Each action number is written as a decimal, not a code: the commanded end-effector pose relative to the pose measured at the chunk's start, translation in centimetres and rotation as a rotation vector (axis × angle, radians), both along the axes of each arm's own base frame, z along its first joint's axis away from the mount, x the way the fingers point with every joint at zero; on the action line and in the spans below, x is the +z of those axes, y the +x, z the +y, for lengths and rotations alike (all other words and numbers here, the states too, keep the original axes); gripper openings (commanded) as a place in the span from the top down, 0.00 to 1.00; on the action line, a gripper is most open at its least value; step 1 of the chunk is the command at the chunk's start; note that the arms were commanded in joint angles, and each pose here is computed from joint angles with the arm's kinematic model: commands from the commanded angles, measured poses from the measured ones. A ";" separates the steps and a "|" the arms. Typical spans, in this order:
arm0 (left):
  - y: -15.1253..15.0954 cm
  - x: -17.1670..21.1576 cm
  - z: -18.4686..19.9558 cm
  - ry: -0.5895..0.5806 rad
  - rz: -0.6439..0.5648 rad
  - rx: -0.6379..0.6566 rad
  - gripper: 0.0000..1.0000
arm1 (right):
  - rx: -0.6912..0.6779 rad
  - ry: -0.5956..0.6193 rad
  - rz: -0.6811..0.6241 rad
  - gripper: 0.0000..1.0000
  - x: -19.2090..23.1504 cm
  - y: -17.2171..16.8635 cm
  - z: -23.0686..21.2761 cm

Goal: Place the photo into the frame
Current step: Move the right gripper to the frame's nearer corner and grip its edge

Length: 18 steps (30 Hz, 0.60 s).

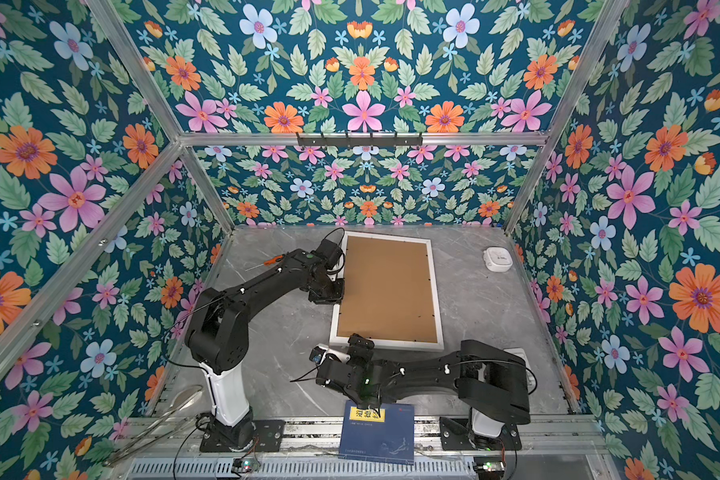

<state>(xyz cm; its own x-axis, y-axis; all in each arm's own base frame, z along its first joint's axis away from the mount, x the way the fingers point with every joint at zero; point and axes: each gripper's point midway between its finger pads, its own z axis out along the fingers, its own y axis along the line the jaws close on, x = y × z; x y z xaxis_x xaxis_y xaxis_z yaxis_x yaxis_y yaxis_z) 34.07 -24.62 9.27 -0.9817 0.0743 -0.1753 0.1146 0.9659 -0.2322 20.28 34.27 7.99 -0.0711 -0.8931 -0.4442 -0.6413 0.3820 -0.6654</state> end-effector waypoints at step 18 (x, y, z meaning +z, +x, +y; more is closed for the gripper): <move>-1.0 0.4 -0.3 -0.047 0.021 -0.016 0.86 | -0.014 -0.070 -0.301 0.26 -2.9 3.5 2.3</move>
<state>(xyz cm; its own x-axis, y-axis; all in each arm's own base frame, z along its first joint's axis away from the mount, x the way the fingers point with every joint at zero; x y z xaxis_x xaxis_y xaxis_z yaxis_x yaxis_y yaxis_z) 33.28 -24.99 9.55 -0.9840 0.0780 -0.1601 0.1206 0.9533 -0.2767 23.37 36.32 4.57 0.0361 -0.9290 -0.3683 -0.4382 0.3165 -0.8413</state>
